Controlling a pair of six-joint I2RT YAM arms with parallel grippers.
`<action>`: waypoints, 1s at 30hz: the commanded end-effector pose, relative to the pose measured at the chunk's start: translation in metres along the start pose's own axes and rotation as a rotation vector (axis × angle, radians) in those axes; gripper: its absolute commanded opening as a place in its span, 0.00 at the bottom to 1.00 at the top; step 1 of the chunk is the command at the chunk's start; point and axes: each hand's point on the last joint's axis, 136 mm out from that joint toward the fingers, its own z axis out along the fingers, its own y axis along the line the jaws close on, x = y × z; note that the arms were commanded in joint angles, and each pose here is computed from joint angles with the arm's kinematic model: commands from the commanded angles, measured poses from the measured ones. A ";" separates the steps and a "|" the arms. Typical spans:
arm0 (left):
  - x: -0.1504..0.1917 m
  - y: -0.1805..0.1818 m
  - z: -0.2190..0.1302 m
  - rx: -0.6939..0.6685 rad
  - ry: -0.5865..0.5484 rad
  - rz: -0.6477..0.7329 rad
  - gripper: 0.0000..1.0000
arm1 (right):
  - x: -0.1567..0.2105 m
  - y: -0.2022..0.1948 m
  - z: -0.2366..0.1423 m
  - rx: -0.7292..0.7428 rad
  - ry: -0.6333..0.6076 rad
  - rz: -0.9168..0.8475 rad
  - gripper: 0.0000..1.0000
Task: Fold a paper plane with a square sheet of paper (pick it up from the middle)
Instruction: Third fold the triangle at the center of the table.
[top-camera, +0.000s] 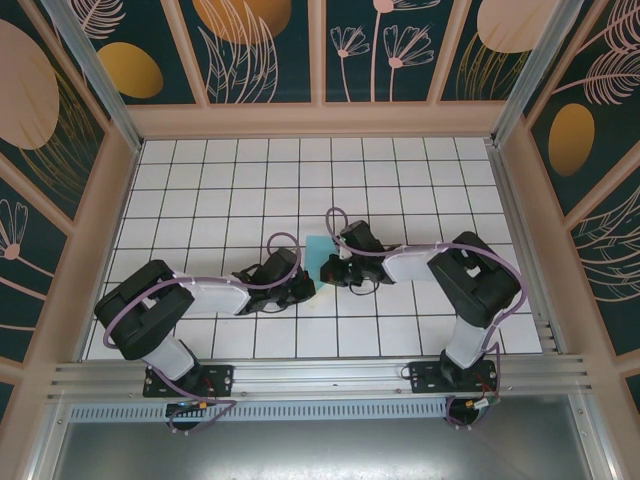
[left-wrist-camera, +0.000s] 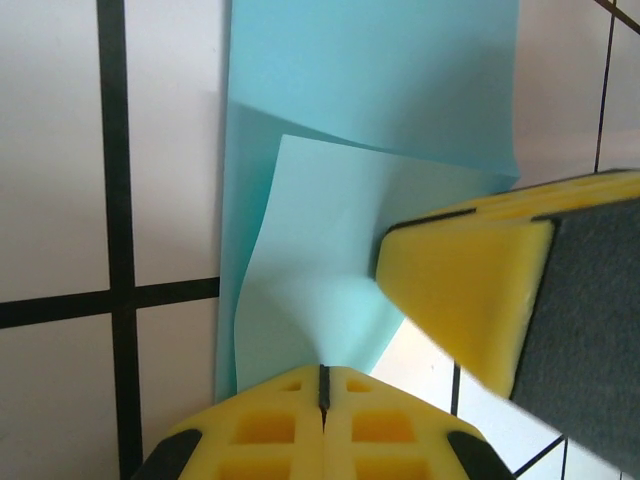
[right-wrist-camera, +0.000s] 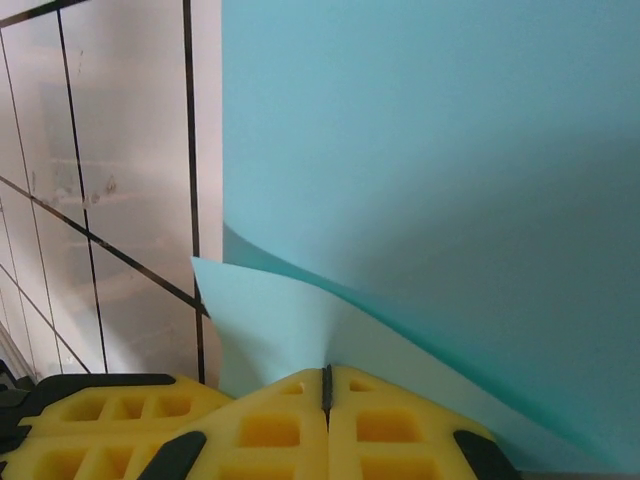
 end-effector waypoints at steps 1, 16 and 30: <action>0.028 0.065 -0.001 -0.224 0.065 -0.038 0.00 | -0.019 -0.051 -0.009 0.118 -0.053 0.045 0.03; 0.005 0.038 -0.005 -0.190 0.013 0.137 0.00 | -0.037 -0.003 -0.056 0.002 -0.199 0.027 0.02; -0.002 0.018 -0.010 -0.118 -0.013 0.156 0.00 | -0.007 0.016 0.001 -0.053 -0.057 0.052 0.00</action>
